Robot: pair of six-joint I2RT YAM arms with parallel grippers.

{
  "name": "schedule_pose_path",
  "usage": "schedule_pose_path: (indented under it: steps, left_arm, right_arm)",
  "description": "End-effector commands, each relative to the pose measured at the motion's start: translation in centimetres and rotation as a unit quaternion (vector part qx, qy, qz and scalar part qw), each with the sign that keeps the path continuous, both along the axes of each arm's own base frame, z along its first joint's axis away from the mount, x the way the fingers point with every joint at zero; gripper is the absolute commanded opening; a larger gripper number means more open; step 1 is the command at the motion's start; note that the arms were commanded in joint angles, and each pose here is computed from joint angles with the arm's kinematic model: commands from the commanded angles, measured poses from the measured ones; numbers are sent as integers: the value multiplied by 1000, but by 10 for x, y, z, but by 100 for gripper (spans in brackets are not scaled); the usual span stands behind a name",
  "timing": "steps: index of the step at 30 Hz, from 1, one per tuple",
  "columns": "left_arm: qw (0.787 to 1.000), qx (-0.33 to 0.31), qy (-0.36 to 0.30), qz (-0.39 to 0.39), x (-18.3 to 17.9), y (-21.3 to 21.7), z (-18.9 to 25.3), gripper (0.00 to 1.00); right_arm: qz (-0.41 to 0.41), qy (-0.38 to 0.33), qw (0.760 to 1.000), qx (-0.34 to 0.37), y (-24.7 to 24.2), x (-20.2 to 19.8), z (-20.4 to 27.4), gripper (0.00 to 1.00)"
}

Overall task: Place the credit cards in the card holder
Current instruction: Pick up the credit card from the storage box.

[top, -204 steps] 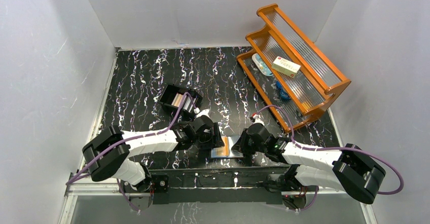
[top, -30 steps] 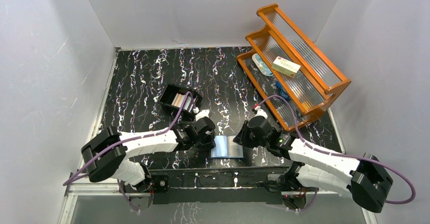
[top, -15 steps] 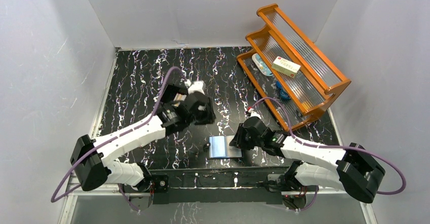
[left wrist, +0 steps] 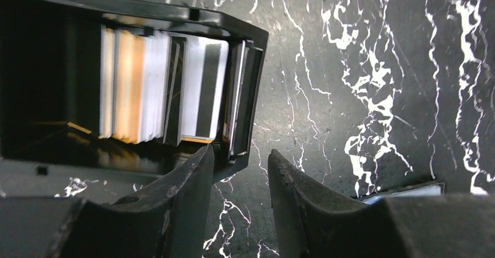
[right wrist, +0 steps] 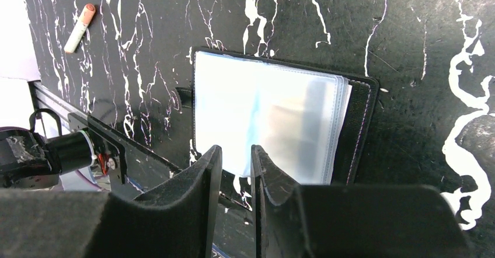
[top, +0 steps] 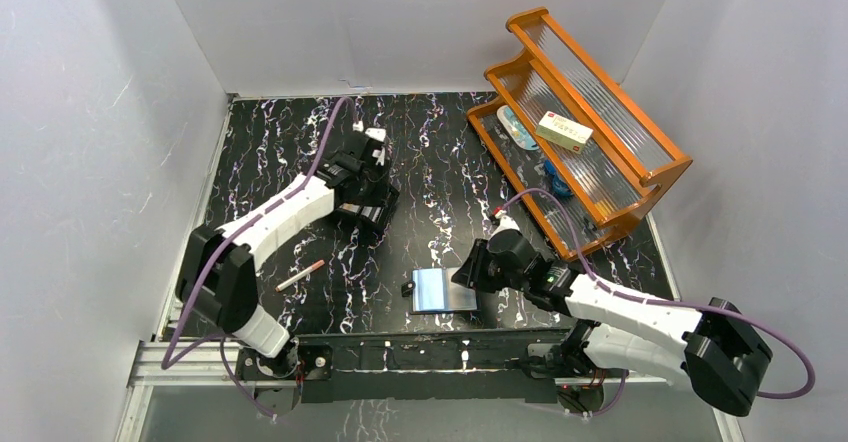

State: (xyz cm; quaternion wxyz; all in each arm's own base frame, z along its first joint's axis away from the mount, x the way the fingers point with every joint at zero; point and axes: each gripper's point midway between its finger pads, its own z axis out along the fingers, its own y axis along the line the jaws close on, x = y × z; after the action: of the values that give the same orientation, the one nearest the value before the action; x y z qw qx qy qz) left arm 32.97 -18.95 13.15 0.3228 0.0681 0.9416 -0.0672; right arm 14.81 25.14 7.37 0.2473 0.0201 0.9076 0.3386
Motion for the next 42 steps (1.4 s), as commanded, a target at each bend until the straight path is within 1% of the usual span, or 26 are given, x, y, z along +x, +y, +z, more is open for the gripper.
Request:
schedule_pose_path:
  steps: [1,5,10,13,22,28,29,31,35,39,42]
  left_arm:
    - [997,-26,16,-70,7,-22,-1,37]
    - [996,-26,33,-79,9,-26,-19,37]
    - [997,4,42,-71,15,-20,-36,36]
    - [997,19,41,-67,19,-16,-41,33]
    - [996,61,41,-58,22,-2,-53,31]
    - [995,73,46,-57,22,1,-62,30]
    - [994,75,46,-58,22,2,-63,28]
    - [994,77,46,-58,23,2,-63,16]
    - [995,69,32,-58,25,0,-50,0]
    - [996,55,22,-59,26,-3,-27,0]
    - [998,32,11,-54,24,-7,-3,0]
  right_arm:
    - [-1,-26,1000,14,3,7,12,33]
    - [-1,-28,1000,12,0,6,13,33]
    - [-7,-32,999,16,-2,6,17,33]
    - [-11,-36,999,16,-3,7,20,33]
    - [-15,-37,999,17,-5,7,23,33]
    - [-14,-36,999,18,-4,7,24,33]
    - [-14,-35,999,18,-4,7,23,33]
    - [-14,-36,999,19,-4,7,24,33]
    - [-16,-36,999,18,-5,7,24,33]
    - [-18,-36,999,20,-4,8,26,33]
    - [-17,-33,999,22,-3,7,26,33]
